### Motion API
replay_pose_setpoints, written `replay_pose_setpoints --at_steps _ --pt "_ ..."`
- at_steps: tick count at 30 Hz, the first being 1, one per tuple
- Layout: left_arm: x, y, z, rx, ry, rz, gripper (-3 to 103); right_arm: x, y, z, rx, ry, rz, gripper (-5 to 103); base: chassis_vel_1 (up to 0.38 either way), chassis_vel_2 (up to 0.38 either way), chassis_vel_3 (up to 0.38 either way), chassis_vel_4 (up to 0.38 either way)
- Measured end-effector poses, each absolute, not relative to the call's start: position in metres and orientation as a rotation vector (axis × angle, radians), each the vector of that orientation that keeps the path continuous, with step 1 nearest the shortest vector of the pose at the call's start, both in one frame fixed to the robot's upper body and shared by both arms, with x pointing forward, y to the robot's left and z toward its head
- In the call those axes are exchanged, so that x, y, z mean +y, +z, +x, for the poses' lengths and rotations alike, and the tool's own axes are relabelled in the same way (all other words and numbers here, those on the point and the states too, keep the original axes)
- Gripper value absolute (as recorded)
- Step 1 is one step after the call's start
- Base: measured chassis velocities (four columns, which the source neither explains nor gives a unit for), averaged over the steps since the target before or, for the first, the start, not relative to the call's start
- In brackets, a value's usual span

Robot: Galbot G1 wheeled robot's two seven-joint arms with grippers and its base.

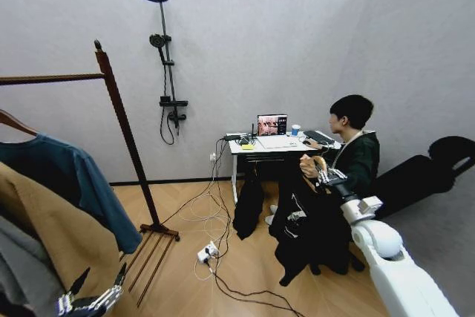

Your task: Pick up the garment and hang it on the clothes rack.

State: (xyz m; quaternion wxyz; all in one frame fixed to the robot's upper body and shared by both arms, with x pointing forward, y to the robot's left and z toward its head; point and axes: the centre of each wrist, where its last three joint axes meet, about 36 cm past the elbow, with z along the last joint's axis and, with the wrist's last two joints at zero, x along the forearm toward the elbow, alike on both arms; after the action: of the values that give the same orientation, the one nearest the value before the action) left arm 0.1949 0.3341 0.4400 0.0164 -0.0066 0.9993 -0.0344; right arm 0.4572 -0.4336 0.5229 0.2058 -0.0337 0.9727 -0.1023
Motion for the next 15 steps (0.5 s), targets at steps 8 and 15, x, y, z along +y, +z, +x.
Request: replay_pose_setpoints --at_steps 8,15 --pt "0.334 0.44 0.195 3.107 -0.107 -0.02 100 -0.43 0.522 0.444 2.673 -0.214 -0.08 10 0.0 0.0 0.0 0.0" --pt "0.334 0.44 0.195 3.107 -0.107 -0.02 100 -0.426 0.518 0.428 2.657 -0.179 -0.055 10 0.0 0.0 0.0 0.0"
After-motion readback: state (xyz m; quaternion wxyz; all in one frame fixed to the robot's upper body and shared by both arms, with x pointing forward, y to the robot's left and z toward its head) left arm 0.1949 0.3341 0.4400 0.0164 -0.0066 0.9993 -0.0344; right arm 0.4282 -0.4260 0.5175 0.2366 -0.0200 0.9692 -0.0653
